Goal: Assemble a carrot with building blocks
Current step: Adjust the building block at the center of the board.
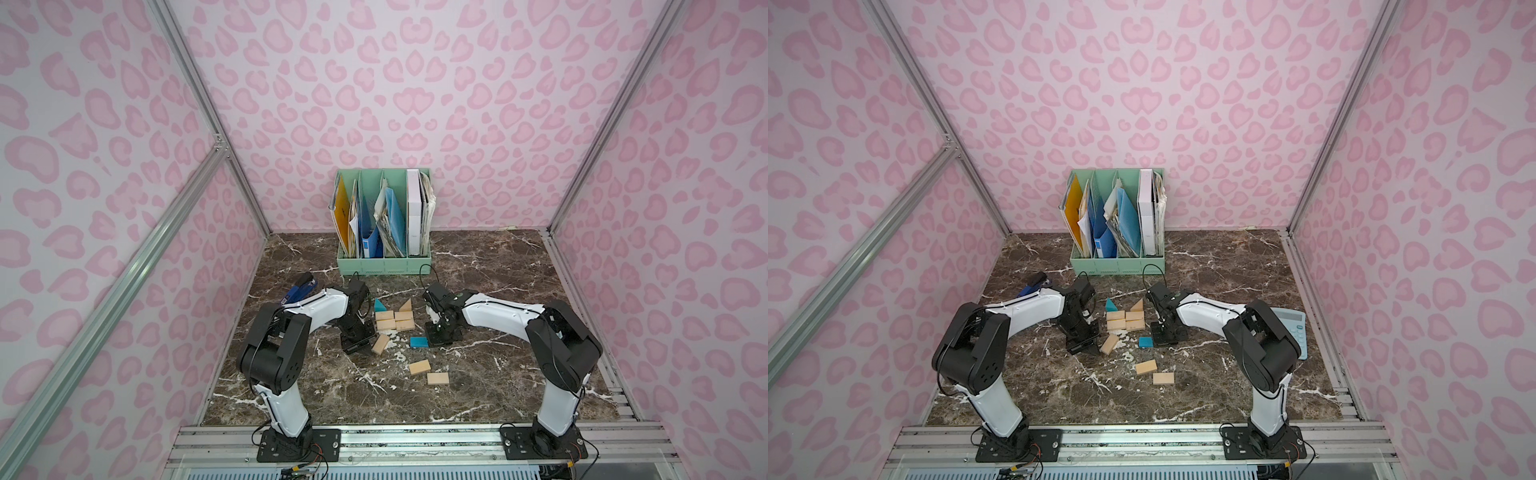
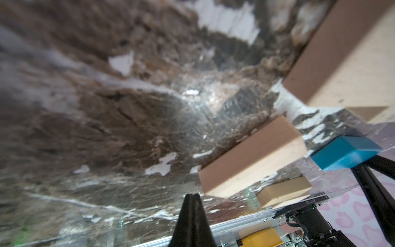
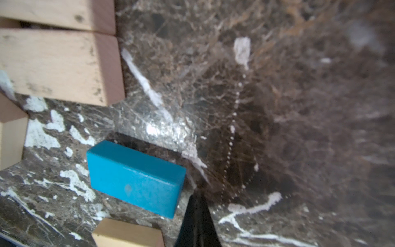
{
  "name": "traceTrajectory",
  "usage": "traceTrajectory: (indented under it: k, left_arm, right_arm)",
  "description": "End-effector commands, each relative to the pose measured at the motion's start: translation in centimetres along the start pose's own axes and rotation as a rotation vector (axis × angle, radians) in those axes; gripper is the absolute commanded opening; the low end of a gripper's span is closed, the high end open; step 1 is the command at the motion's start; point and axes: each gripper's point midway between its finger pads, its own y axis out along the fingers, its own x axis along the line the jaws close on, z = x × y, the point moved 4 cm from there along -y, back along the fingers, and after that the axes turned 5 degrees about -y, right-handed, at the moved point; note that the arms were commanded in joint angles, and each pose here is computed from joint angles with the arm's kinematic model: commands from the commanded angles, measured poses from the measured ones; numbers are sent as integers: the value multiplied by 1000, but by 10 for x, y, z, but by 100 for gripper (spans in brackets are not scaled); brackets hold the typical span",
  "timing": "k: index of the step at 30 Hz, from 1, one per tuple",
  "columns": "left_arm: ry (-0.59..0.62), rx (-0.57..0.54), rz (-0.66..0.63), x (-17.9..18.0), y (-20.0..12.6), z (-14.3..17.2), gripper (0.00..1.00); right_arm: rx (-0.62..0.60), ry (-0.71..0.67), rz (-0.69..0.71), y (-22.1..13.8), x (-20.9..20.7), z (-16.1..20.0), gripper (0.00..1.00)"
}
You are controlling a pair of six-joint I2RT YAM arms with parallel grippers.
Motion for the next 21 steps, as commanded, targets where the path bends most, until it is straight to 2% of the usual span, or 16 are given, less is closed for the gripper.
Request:
traceTrajectory:
  k: [1, 21]
  left_arm:
    - [4, -2, -17, 3, -4, 2, 3]
    - [7, -5, 12, -6, -9, -18, 2]
  right_arm:
    - [-8, 8, -4, -1, 1, -1, 0]
    - [4, 0, -48, 3, 12, -4, 0]
